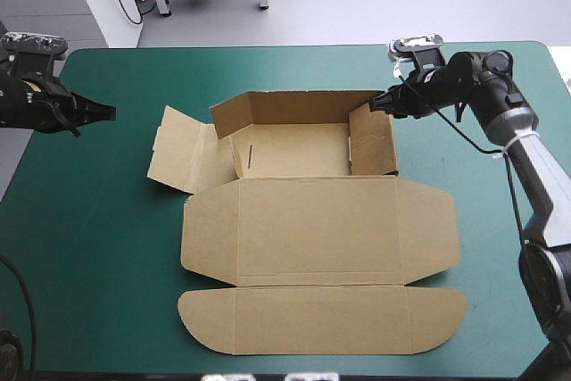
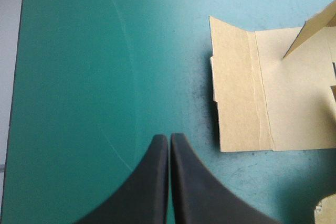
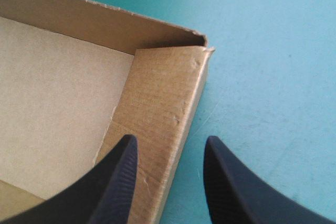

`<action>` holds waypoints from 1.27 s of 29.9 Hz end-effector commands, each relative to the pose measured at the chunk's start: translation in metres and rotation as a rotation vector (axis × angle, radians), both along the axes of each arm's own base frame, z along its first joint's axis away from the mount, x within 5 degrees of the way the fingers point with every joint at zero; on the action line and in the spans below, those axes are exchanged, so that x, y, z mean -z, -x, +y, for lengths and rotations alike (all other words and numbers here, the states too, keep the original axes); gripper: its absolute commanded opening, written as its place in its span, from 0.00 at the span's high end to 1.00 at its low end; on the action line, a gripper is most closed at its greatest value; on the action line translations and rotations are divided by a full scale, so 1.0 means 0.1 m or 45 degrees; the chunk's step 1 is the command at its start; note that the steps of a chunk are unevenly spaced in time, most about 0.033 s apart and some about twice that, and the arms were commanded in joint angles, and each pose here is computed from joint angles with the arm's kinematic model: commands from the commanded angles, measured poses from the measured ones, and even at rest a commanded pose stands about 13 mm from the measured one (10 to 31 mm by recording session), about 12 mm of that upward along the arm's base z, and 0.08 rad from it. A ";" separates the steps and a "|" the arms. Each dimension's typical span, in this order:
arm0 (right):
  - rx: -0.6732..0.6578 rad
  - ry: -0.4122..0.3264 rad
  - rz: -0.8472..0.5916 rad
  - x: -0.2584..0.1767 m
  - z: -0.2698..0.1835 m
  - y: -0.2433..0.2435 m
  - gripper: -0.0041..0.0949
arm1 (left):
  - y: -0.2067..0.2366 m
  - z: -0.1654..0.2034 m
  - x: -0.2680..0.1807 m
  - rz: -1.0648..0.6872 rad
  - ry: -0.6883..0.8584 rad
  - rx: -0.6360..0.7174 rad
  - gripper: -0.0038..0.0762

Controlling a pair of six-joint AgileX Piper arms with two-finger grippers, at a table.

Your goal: Fold the box

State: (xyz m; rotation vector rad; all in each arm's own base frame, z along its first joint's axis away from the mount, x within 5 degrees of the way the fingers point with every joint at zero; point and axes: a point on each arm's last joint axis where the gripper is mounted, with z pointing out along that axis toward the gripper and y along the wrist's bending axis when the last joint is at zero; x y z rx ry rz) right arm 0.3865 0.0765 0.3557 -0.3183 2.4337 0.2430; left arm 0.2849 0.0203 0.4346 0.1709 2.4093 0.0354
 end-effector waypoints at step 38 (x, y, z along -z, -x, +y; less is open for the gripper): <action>-0.020 -0.036 0.340 0.37 0.11 -0.37 0.56 | 0.14 -0.03 -0.15 -0.022 0.027 0.003 0.96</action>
